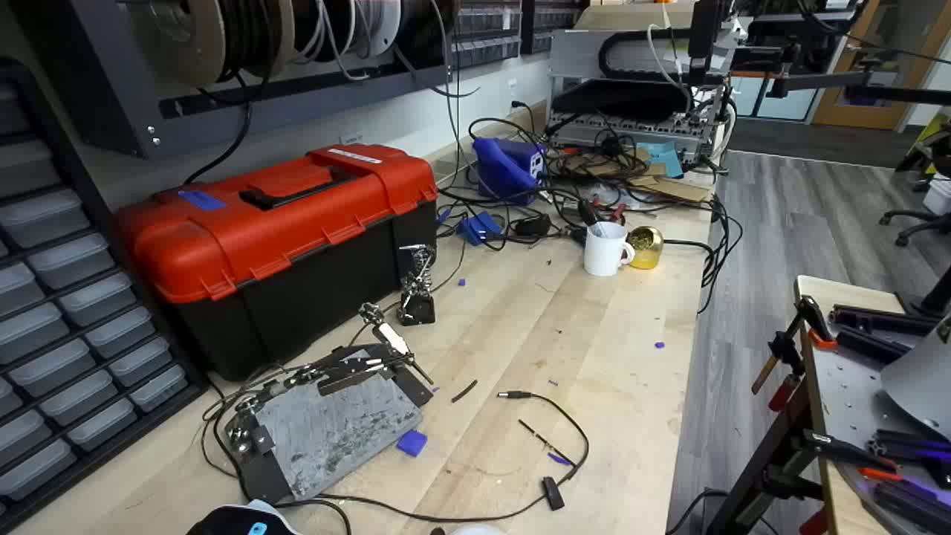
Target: Pick up the marker in the white mug and place it on the table.
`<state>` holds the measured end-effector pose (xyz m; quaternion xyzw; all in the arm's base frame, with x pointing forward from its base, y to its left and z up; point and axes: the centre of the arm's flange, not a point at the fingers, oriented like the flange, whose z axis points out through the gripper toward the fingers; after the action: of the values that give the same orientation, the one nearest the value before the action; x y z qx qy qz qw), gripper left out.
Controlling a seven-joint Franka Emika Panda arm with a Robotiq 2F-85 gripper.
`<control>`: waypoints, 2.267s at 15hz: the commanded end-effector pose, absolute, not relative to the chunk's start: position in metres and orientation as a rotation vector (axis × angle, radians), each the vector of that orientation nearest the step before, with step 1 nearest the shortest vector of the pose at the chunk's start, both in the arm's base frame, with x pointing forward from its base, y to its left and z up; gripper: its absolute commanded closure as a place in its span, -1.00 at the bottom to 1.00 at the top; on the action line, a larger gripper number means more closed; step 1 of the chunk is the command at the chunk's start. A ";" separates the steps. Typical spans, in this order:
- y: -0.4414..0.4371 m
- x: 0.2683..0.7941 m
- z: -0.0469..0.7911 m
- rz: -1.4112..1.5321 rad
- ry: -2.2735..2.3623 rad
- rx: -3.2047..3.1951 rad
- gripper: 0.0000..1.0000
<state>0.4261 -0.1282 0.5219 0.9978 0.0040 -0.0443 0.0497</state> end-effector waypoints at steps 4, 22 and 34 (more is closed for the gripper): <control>-0.128 0.426 0.522 -0.136 0.012 3.039 -1.00; -0.132 0.451 0.521 -0.146 0.037 3.037 -1.00; -0.111 0.544 0.470 -0.307 0.231 3.127 -1.00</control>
<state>0.5153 -0.1126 0.4786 0.9954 0.0555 -0.0767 0.0152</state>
